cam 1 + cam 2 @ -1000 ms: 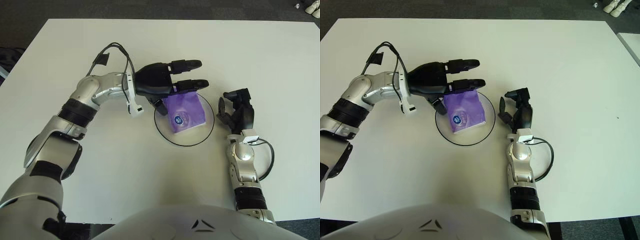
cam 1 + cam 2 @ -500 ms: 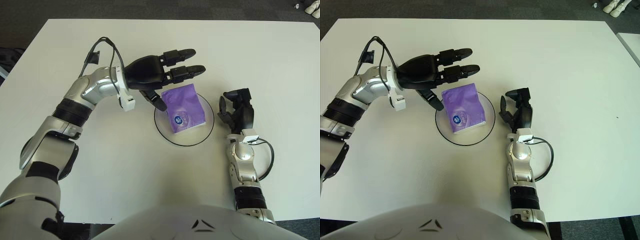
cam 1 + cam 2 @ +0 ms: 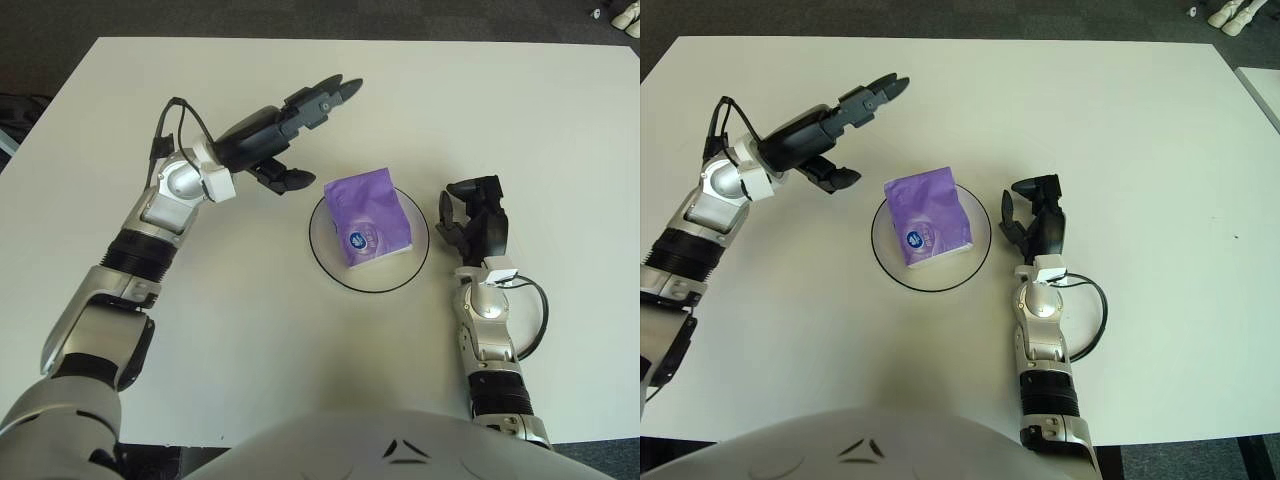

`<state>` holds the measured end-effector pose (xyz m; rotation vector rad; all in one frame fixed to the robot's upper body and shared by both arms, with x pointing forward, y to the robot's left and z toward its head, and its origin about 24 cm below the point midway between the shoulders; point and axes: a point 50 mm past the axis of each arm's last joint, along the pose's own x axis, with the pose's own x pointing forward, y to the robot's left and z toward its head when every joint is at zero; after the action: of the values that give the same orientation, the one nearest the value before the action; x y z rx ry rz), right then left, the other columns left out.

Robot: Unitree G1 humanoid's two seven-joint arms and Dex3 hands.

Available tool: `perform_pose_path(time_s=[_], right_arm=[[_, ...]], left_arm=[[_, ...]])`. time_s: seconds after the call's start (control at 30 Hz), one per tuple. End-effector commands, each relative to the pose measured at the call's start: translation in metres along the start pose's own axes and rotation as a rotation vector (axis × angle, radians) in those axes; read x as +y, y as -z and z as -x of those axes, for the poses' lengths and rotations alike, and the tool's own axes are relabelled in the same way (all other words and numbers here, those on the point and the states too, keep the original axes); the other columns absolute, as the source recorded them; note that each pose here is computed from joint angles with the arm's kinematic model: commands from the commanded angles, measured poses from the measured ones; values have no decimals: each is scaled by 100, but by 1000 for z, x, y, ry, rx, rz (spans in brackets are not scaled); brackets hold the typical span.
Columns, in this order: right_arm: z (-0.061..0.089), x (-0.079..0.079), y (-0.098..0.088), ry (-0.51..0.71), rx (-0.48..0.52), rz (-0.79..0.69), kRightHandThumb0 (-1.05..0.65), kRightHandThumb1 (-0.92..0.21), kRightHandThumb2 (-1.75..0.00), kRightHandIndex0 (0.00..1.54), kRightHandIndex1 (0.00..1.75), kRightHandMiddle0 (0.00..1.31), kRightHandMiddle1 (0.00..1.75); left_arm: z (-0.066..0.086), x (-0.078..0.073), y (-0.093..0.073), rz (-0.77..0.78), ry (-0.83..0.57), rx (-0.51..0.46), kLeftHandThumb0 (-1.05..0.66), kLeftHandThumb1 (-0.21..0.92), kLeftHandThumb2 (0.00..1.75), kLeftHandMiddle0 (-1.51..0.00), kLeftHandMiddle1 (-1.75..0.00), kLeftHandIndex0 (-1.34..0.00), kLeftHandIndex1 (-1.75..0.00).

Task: Put the tissue paper into the plate.

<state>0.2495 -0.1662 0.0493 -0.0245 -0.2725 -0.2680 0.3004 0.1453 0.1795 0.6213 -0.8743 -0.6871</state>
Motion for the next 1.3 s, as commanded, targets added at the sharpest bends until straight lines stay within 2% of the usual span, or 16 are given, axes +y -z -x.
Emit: perform_pose_path(time_s=[0.0,0.1,0.2,0.3,0.33,0.43,0.5,0.77,0.87,1.0,1.27], right_arm=[[24,-10,33,13,179,46,-36,-80,-70,53,123,26,175],[23,-10,33,16,177,47,-36,-80,-70,53,123,26,175],[23,-10,33,19,172,46,-36,-80,-70,53,122,26,175],[23,-10,33,20,170,44,-36,-80,-70,53,122,26,175],[23,-10,33,19,173,45,-36,-80,-69,53,122,26,175],[22,-10,34,19,181,46,-36,-81,-69,53,122,26,175],[22,-10,34,20,182,40,-36,-81,-69,53,122,26,175],[22,-7,30,22,168,31,-36,-80,-69,51,120,26,175],[21,-7,31,16,184,43,-36,-80,-70,51,120,26,175],[22,-7,29,18,186,45,-36,-80,-70,51,121,26,175],[22,-7,28,23,183,39,-36,-83,-66,50,121,25,175]], left_arm=[[39,-12,19,85,-166,245,-72,92,110,-3,-3,-1,-11],[32,-10,18,103,-265,298,-70,92,112,-5,-5,0,-22],[27,-21,17,248,-424,307,-69,92,113,-6,-7,0,-31],[21,-27,17,342,-519,297,-67,92,111,-9,-11,0,-52],[20,-28,18,360,-542,288,-67,92,111,-9,-14,0,-56],[20,-30,19,407,-599,276,-64,92,108,-2,-41,0,-81],[22,-33,22,437,-636,285,-62,92,107,-1,-50,0,-90],[26,-43,30,573,-818,300,-56,92,100,-1,-72,0,-124],[24,-46,32,585,-873,301,-54,91,100,-1,-76,-1,-130],[21,-49,35,590,-914,304,-50,84,107,-3,-79,-13,-135],[19,-55,39,590,-962,326,-46,73,120,-8,-84,-26,-138]])
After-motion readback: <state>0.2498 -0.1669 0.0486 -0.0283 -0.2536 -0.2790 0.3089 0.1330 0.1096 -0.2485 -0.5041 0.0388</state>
